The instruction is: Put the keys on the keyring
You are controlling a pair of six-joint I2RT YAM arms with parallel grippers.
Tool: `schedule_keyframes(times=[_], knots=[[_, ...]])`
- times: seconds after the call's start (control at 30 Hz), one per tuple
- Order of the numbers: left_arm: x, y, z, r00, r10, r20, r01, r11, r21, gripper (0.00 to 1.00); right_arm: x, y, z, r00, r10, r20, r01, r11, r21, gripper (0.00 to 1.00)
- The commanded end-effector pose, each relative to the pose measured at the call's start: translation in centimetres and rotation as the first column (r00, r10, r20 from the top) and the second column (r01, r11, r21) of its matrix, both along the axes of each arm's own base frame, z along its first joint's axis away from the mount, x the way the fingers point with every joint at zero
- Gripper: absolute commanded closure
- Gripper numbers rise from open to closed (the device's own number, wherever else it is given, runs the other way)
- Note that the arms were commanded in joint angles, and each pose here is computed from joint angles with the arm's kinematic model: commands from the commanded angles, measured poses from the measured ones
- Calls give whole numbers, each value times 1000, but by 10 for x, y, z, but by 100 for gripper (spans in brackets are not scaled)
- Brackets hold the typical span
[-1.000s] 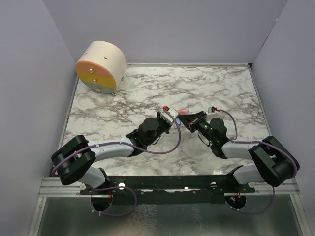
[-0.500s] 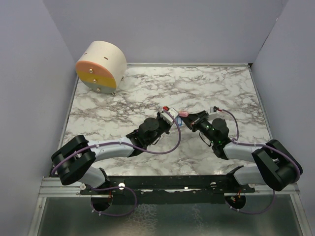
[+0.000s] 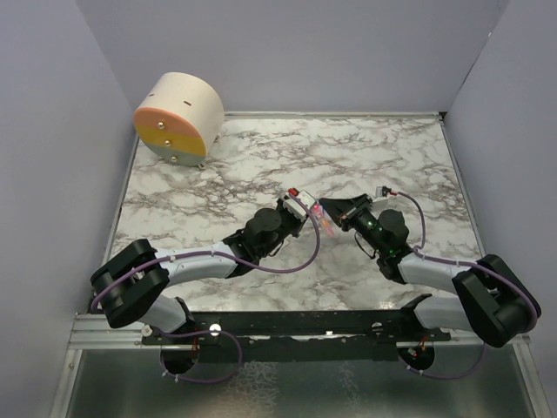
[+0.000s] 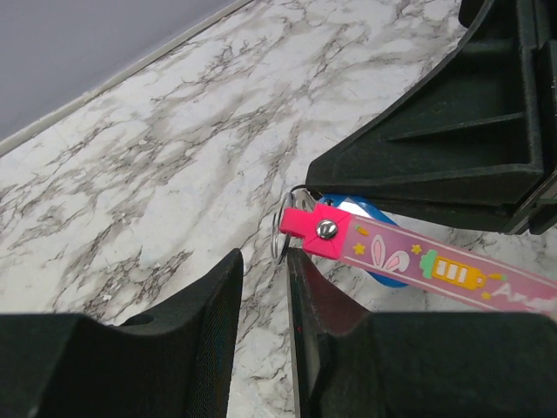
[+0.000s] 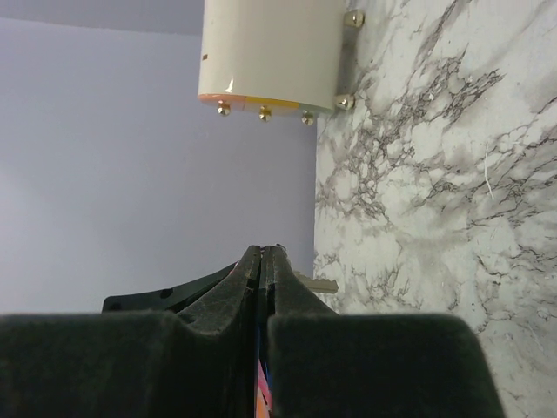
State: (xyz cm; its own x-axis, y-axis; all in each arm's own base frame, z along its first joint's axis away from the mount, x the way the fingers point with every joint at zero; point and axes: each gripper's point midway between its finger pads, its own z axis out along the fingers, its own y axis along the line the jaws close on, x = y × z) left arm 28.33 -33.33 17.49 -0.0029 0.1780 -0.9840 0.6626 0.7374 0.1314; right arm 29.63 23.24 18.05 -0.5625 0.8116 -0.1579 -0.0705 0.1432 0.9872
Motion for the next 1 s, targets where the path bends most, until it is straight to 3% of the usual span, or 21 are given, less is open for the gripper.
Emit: schedule_keyframes(times=[0.0,0.47,0.77,0.97], knots=[[6,6,7,999,49,19,-49,999,-13,71,6,-9,7,998,-51,32,52,998,-34,99],[7,9,12,997,66,27,-65,998,-24,81,5,-8,9,998,-43,46,45,997,-55,99],[4,6,13,999,41,35,-39,999,-38,68,5,-7,7,998,-37,42,39,998,-57,99],[2,5,16,999,28,46,-26,998,-49,68,5,-7,5,999,-35,37,37,998,-55,99]])
